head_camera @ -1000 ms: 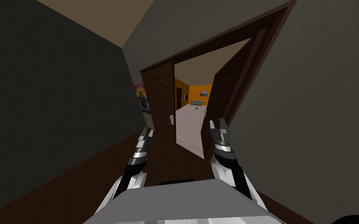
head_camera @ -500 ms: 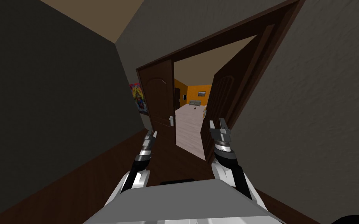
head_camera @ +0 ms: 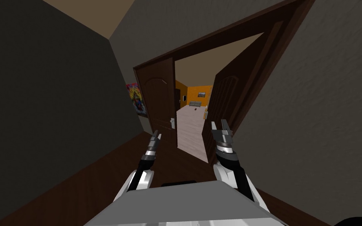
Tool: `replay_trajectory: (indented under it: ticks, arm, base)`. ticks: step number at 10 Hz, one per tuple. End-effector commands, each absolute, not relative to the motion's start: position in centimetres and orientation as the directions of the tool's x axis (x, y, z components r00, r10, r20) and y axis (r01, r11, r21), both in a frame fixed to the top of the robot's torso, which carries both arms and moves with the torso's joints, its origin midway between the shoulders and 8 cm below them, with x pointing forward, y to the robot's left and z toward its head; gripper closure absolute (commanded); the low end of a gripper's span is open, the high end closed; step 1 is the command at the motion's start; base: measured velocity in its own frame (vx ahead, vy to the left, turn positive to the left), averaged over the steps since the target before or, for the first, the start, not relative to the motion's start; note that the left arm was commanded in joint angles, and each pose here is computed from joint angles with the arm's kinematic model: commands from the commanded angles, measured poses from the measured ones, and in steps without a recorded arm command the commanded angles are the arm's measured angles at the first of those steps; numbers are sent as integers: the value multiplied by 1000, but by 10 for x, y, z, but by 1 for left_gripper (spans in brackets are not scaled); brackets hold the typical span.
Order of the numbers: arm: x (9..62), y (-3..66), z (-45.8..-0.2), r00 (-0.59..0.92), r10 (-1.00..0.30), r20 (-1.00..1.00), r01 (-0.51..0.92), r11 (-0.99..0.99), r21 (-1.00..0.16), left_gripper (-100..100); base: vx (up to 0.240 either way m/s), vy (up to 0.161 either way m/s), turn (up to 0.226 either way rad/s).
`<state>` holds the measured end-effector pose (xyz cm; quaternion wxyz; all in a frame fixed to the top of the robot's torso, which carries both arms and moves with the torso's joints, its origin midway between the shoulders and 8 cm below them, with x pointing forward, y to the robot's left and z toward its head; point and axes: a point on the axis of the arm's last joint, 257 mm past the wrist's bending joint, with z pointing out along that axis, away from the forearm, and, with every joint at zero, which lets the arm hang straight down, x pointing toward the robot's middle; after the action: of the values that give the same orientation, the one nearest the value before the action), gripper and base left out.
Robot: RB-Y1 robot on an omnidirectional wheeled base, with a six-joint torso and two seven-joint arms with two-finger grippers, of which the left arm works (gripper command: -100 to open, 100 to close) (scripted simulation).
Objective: Push the door open
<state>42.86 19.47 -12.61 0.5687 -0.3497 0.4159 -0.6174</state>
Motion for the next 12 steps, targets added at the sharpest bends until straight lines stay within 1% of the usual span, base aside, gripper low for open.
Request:
replay_trajectory:
  ticks: [1, 12]
  arm:
    - [436, 190, -137, -123, -992, -37, 384, -14, -923, -100]
    - [473, 153, -214, -209, -978, -11, 204, -32, -978, -100]
  base:
    - [83, 92, -80]
    - [88, 83, -80]
